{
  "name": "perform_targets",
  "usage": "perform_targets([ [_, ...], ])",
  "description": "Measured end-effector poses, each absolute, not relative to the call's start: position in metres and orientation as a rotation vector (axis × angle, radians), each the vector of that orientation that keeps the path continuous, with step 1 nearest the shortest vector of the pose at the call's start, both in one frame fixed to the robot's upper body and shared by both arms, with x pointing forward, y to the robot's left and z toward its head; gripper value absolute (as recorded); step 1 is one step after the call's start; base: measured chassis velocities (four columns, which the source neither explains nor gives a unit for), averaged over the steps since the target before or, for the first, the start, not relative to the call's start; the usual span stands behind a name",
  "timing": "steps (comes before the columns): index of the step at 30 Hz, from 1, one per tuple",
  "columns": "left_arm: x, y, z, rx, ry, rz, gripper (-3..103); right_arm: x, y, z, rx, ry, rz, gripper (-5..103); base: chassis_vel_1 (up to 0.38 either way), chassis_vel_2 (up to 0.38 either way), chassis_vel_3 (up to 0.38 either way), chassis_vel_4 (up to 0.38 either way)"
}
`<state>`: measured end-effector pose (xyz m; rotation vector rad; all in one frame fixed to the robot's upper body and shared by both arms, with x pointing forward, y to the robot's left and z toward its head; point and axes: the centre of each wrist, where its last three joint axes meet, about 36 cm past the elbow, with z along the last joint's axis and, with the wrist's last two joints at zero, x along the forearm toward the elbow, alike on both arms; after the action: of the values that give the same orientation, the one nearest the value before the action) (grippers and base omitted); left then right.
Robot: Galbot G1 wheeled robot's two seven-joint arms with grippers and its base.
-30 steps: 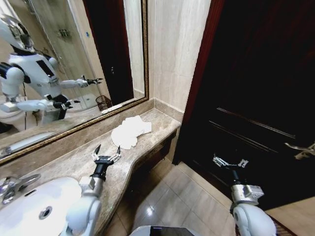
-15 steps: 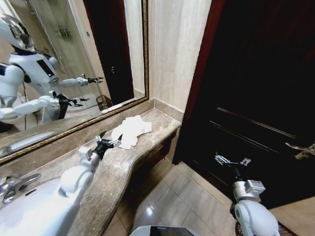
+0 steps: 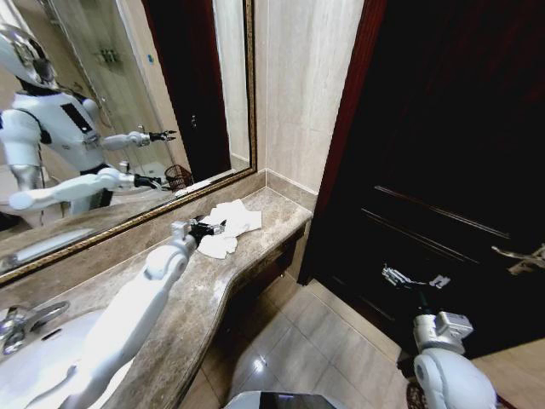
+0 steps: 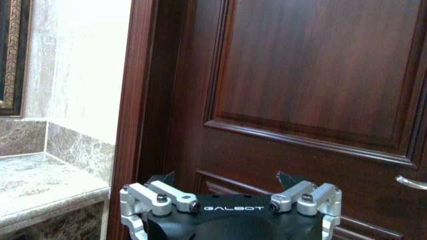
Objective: Discard the used towel into the hamper.
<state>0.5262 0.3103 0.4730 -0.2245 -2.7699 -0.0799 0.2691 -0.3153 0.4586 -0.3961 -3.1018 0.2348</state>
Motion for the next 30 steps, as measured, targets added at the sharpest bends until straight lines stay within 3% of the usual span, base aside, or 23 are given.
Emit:
perform_targets([
  [12,0.581,0.287,0.459,-0.225,-2.652,-0.114,100,0.269,-0.319,0.457,-0.403,-3.097,0.252,100,0.000,0.000,0.000,0.000],
  [30,0.598,0.268,0.441,-0.163,-2.603,-0.126,103,0.262,-0.315,0.463,-0.392,-3.110,0.263,100,0.000,0.000,0.000,0.000],
])
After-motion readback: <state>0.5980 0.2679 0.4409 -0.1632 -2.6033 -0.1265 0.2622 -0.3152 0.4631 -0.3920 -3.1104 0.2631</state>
